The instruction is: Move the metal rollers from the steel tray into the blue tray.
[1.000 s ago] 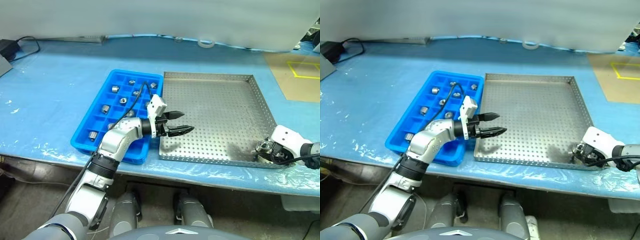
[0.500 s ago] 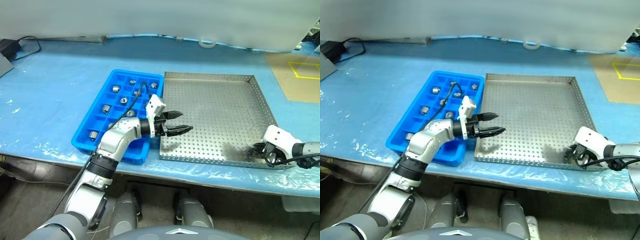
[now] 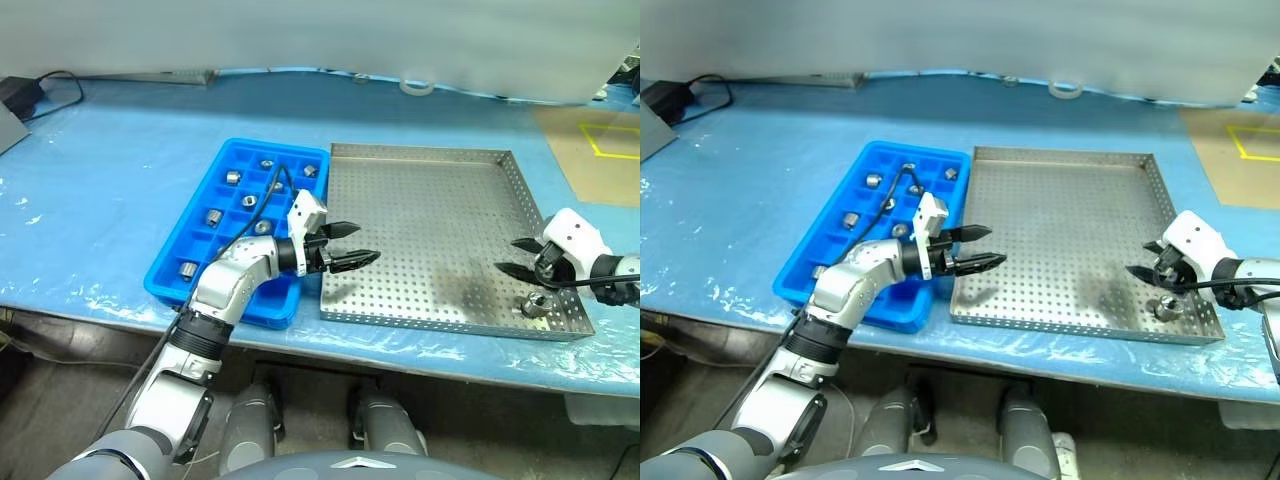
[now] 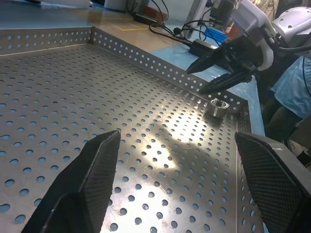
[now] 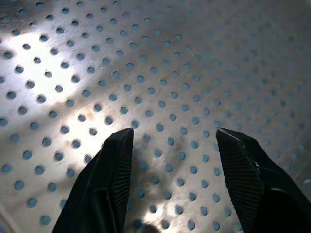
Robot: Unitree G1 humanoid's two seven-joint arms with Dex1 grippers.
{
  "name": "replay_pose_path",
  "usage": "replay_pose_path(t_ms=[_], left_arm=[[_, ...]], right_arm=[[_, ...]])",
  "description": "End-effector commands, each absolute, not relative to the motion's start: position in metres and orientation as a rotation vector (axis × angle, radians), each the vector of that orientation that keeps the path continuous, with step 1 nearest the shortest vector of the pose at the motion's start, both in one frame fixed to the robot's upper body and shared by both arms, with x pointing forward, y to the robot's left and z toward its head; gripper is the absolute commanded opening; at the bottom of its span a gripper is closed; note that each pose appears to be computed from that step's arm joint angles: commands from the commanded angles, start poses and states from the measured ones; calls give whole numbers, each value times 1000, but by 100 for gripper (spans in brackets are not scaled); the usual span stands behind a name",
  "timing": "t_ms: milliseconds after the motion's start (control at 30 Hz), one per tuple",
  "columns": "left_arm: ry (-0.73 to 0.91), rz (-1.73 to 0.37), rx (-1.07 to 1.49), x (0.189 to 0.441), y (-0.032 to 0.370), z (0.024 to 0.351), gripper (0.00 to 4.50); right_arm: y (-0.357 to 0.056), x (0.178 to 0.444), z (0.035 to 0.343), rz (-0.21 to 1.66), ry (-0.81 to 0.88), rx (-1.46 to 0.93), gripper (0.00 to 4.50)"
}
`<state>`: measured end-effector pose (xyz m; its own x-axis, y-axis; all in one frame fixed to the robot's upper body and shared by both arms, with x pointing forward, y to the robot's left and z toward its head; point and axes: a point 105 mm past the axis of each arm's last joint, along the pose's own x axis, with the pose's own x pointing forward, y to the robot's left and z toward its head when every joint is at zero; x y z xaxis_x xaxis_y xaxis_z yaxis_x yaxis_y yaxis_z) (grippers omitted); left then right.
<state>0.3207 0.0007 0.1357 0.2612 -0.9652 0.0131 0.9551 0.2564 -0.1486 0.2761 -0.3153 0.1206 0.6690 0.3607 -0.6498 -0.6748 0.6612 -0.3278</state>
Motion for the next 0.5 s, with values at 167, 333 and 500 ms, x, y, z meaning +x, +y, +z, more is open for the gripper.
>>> replay_pose_path(t_ms=[167,333,500], left_arm=[[36,-1326,-139,317,-3,148,401],[36,-1328,-142,316,-4,148,401],[37,-1330,-143,316,-4,148,401]], right_arm=[[-352,259,127,576,679,-668,263],[-365,262,127,532,680,-721,263],[-365,263,120,561,669,-752,322]])
